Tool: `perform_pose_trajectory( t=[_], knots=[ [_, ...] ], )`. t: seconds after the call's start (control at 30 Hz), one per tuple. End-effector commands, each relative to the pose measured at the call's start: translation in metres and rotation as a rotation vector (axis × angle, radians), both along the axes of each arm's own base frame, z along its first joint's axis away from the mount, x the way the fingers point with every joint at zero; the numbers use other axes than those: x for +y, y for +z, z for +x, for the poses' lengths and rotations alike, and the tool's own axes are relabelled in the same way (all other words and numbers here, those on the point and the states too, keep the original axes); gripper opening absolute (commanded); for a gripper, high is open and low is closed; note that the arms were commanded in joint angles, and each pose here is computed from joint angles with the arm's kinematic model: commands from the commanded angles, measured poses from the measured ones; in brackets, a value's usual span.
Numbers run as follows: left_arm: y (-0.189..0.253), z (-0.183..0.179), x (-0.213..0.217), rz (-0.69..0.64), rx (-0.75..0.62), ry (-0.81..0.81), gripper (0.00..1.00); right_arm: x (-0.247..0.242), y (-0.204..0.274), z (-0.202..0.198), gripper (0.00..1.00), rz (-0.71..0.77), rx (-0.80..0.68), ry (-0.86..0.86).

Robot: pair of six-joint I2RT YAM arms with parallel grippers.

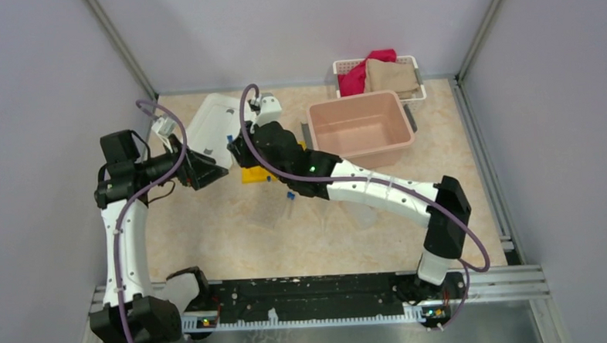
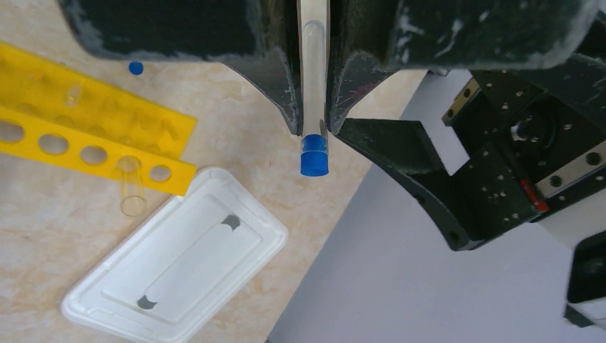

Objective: Organize the chemistry lab equipment

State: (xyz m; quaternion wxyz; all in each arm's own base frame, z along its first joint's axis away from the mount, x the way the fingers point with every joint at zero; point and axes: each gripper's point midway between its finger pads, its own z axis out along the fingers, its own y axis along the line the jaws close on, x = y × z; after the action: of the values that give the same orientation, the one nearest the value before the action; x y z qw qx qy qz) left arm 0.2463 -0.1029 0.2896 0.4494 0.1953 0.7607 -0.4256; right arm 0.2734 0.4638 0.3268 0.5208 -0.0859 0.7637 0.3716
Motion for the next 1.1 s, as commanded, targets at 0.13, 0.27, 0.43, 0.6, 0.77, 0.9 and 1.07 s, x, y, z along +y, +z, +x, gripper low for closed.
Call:
perform_pose_trajectory(
  t=[0.13, 0.27, 0.43, 0.6, 0.77, 0.9, 1.07],
  knots=[
    [0.003, 0.0, -0.014, -0.063, -0.007, -0.093, 0.87, 0.032, 0.063, -0.015, 0.0, 0.169, -0.087, 0.081],
    [0.004, 0.003, -0.016, -0.075, -0.007, -0.106, 0.73, 0.036, 0.061, -0.016, 0.0, 0.172, -0.085, 0.082],
    [0.001, 0.007, -0.016, -0.077, 0.001, -0.111, 0.48, 0.038, 0.058, -0.016, 0.0, 0.18, -0.078, 0.085],
    [0.001, 0.007, -0.017, -0.079, -0.007, -0.12, 0.25, 0.042, 0.054, -0.018, 0.0, 0.179, -0.058, 0.09],
    [0.003, 0.004, -0.017, -0.063, -0.04, -0.123, 0.12, 0.044, 0.048, -0.017, 0.0, 0.169, -0.029, 0.089],
    [0.002, 0.002, -0.016, -0.015, -0.109, -0.138, 0.04, 0.045, 0.048, -0.018, 0.2, 0.132, 0.042, 0.114],
    [-0.008, -0.008, -0.016, 0.074, -0.21, -0.194, 0.0, 0.031, 0.042, -0.011, 0.37, 0.013, 0.17, 0.139]
  ],
)
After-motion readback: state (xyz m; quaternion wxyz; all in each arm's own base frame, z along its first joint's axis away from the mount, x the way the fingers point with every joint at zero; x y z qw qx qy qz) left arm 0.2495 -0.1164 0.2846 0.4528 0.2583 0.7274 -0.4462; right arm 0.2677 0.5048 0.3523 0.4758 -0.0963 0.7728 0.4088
